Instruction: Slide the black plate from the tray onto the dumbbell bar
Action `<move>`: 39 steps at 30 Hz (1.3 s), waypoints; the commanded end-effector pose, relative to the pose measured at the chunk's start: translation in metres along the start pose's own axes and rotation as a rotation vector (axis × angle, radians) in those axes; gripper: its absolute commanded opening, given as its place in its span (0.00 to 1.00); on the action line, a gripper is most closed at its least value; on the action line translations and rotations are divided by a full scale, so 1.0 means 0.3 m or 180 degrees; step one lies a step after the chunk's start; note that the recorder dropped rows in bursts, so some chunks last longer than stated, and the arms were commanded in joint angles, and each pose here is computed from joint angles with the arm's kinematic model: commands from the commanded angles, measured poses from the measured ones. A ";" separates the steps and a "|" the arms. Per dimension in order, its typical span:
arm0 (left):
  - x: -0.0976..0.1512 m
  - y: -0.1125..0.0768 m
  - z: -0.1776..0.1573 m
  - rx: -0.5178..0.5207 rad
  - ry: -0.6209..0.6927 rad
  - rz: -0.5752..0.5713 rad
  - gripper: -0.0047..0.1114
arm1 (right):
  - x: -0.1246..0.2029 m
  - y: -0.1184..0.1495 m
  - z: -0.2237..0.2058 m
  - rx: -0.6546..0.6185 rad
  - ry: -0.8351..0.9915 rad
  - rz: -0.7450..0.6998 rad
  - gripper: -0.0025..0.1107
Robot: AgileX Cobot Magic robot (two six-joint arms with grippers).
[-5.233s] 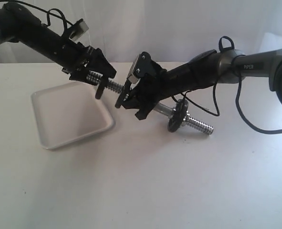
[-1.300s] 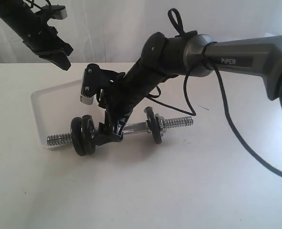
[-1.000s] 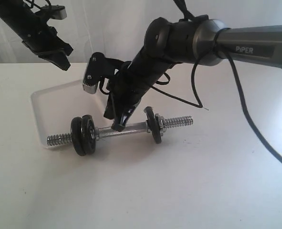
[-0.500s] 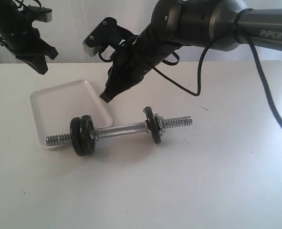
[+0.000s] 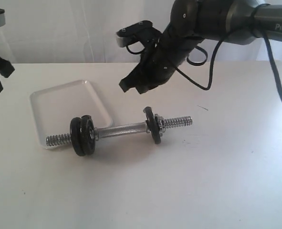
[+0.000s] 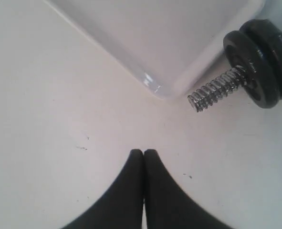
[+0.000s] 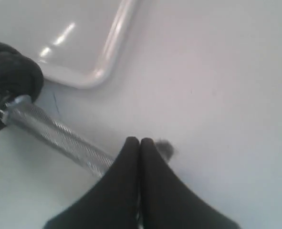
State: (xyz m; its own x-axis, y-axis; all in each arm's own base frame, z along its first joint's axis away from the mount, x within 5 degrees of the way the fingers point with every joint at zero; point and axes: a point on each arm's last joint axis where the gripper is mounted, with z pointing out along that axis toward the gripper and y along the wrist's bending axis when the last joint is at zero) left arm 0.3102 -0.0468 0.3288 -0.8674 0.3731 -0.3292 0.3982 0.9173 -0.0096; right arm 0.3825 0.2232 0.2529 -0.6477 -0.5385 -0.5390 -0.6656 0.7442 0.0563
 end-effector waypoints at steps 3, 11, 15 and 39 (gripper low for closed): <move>0.129 0.000 0.002 -0.0084 -0.0205 -0.0272 0.04 | 0.077 -0.068 -0.139 0.0121 0.0699 0.0511 0.02; 0.222 -0.024 0.020 -0.0135 -0.0285 -0.0349 0.04 | 0.203 -0.147 -0.388 0.0906 0.0922 0.1023 0.02; 0.251 -0.033 0.033 -0.0112 -0.0242 -0.0434 0.04 | 0.306 -0.135 -0.492 0.0990 0.0846 0.1139 0.02; 0.592 -0.152 -0.095 -0.0396 -0.1746 -0.0653 0.04 | 0.848 0.123 -0.863 0.1600 -0.1363 0.1235 0.02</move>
State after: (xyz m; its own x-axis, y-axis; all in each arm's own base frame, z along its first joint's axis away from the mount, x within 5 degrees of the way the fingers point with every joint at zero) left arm 0.1455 -0.0201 0.2967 -0.6933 0.1355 -0.7078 0.1972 0.9804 -0.0055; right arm 0.1154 0.0172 0.3317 -0.6399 -0.1018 -0.7617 -0.1205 0.9922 -0.0313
